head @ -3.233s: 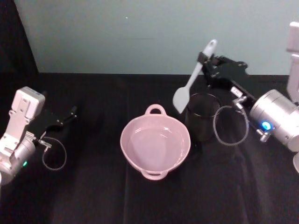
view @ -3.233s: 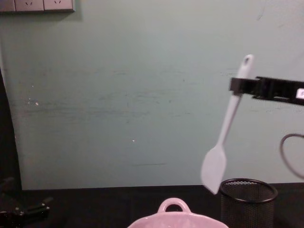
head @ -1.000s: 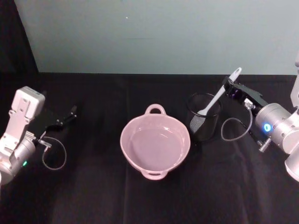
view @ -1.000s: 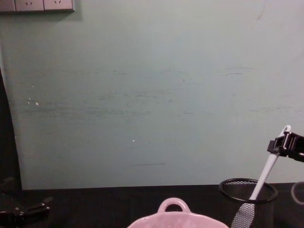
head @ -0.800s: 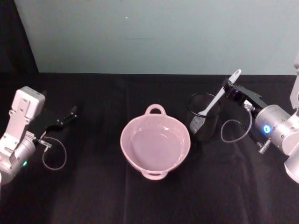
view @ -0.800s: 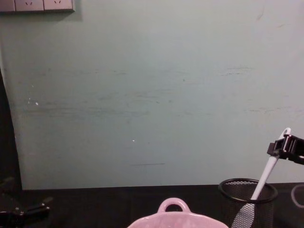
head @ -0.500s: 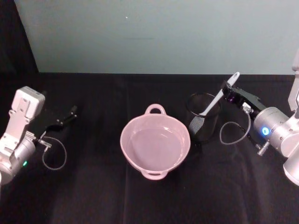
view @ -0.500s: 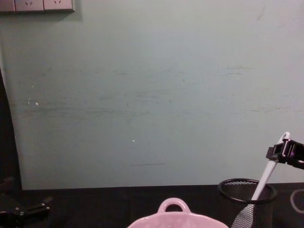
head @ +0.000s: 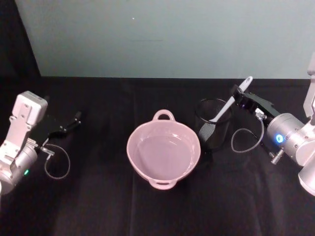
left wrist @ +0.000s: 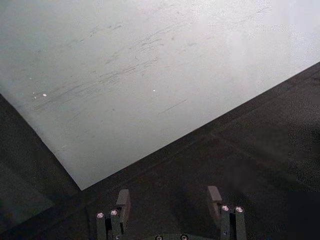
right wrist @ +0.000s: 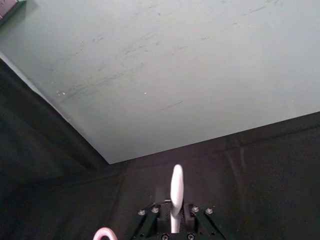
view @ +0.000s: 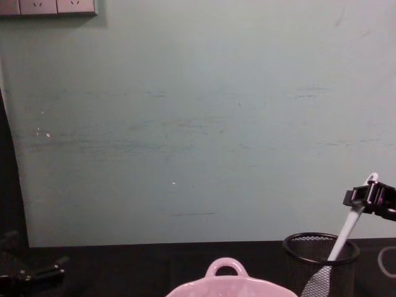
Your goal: Use the one hand to pick up the spoon and stir the clear water in the bowl.
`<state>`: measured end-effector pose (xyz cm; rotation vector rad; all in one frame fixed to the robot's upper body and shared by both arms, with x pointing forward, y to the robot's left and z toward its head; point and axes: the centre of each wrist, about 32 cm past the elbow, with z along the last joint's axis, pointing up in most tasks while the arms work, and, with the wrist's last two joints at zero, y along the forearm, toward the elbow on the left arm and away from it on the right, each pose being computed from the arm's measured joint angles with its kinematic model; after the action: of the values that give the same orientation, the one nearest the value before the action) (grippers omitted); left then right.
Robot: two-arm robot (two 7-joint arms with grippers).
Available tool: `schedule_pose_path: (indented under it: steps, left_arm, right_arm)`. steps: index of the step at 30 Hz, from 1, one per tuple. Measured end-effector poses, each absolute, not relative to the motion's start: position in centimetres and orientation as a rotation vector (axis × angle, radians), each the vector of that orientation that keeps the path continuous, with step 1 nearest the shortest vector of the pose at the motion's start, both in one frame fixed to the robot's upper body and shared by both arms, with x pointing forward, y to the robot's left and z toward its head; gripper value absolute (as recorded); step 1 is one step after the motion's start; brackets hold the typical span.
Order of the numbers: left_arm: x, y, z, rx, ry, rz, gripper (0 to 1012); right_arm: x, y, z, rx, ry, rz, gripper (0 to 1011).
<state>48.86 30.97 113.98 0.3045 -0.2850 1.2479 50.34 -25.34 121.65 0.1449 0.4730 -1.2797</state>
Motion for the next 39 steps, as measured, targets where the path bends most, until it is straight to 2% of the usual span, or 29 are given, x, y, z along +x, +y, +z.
schedule_pose_path:
  steps: [4, 5, 9, 10, 12, 16, 27, 39]
  left_arm:
    - [48.9, 31.0, 114.0, 0.304, -0.285, 1.248, 1011]
    - [48.9, 31.0, 114.0, 0.304, -0.285, 1.248, 1011]
    - [48.9, 31.0, 114.0, 0.304, -0.285, 1.248, 1012]
    - [48.9, 31.0, 114.0, 0.304, -0.285, 1.248, 1011]
    - [48.9, 31.0, 114.0, 0.304, -0.285, 1.248, 1011]
    - [48.9, 31.0, 114.0, 0.304, -0.285, 1.248, 1011]
    - [48.9, 31.0, 114.0, 0.304, -0.285, 1.248, 1011]
    - [48.9, 31.0, 114.0, 0.304, -0.285, 1.248, 1011]
  right_arm:
    - [50.3, -25.3, 121.7, 0.145, 0.472, -1.28, 314]
    - [50.3, -25.3, 121.7, 0.145, 0.472, -1.28, 373]
    - [50.4, -25.3, 121.7, 0.145, 0.471, -1.281, 452]
    - [50.4, -25.4, 121.7, 0.145, 0.471, -1.281, 513]
    - [50.4, -25.4, 121.7, 0.145, 0.47, -1.281, 549]
    - [50.4, -25.4, 121.8, 0.145, 0.47, -1.281, 715]
    - [50.0, -25.5, 121.9, 0.114, 0.434, -1.283, 1000]
    - [47.6, -26.0, 122.5, 0.049, 0.328, -1.306, 1002]
